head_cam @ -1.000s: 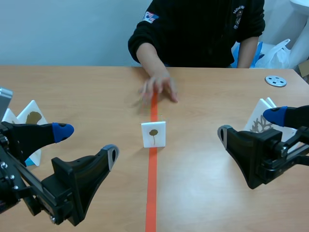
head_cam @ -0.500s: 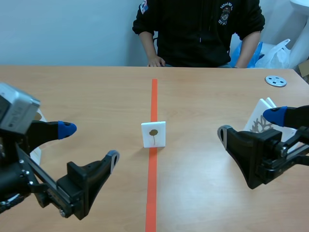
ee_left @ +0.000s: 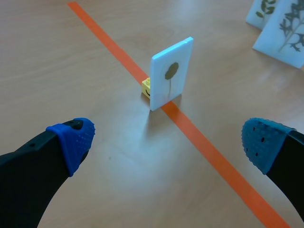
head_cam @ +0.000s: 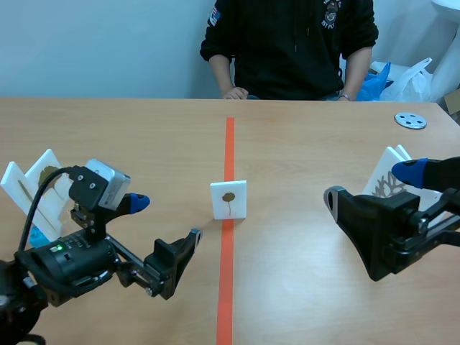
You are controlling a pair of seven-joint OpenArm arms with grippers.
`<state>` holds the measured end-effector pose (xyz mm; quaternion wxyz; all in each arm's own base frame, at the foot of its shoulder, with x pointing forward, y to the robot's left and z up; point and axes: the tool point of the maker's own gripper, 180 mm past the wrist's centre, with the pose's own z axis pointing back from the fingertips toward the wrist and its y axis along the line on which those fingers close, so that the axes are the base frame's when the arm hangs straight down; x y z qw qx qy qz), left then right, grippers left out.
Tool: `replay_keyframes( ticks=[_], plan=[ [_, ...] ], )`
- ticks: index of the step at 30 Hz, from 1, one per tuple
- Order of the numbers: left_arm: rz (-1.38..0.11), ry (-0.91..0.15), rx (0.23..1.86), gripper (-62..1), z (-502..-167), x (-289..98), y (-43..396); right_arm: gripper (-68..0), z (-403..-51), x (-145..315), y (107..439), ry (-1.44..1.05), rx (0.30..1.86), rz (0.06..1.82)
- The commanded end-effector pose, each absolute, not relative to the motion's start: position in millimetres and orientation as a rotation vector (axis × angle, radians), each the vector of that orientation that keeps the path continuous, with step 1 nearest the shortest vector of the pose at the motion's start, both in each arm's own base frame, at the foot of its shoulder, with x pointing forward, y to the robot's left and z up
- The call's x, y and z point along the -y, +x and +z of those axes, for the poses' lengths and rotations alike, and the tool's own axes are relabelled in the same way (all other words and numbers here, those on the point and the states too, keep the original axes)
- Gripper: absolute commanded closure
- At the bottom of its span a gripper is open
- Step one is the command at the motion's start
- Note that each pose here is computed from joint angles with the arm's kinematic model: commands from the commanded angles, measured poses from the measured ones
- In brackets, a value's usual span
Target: Sort the leaf by its shape. The table is split by an orange tape line. A compound leaf with several leaflets goes to the left side, a simple leaf with one blade goes to the right side. Return to the home posture when a red brick is placed on the table.
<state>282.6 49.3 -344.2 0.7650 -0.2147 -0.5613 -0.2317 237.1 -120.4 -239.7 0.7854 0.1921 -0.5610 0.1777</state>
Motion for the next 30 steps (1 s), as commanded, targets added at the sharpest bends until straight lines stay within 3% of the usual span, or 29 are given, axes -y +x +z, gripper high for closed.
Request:
replay_keyframes(
  ticks=[1, 15, 30],
  plan=[
    [-0.509, -0.491, 1.280, -62.3, -331, -40, 291, -67.9, -230, 119, 239, 0.415, 1.239, 0.398],
    [-0.538, -0.453, 1.360, -62.3, -346, -16, 346, -67.9, -230, 121, 240, 0.407, 1.240, 0.389],
    [-0.590, -0.426, 1.354, -62.3, -362, 12, 361, -67.9, -230, 121, 240, 0.408, 1.241, 0.388]
  ],
)
